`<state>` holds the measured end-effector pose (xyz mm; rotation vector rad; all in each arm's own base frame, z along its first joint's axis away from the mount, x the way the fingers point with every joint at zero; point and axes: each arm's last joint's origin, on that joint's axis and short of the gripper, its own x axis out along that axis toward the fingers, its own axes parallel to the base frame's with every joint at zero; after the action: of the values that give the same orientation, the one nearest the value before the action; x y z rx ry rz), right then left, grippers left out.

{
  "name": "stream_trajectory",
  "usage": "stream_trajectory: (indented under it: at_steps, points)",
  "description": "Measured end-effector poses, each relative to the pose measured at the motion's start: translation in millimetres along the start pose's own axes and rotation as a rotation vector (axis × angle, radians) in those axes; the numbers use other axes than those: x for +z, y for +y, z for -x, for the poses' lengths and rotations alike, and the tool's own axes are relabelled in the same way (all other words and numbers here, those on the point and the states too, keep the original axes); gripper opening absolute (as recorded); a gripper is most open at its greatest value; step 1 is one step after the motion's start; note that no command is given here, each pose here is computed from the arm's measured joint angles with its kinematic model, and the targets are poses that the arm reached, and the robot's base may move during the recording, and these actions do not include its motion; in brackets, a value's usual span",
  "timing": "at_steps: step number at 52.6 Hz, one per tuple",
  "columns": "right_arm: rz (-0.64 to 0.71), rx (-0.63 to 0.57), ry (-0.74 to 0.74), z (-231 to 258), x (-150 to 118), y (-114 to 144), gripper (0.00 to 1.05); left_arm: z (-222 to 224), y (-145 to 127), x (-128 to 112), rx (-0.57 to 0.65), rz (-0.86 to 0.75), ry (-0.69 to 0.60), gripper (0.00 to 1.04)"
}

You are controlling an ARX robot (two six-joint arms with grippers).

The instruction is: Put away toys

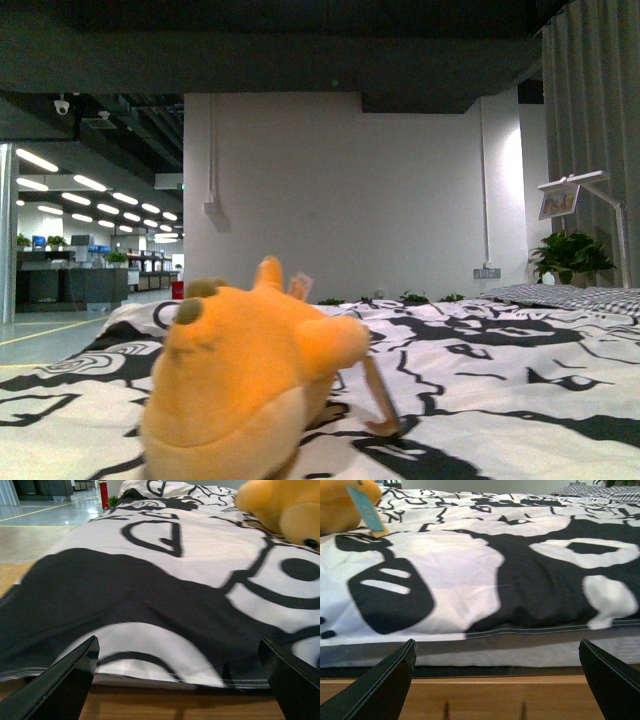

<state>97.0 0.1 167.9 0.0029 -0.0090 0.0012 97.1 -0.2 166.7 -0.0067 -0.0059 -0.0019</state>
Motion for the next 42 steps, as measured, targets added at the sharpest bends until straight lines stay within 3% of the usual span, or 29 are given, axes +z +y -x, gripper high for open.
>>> stream_trajectory:
  at_steps: [42]
  points:
    - [0.000, 0.002, 0.001, -0.1, -0.1, 0.0, 0.98, -0.1, 0.0, -0.1, 0.003, 0.000, 0.000, 0.98]
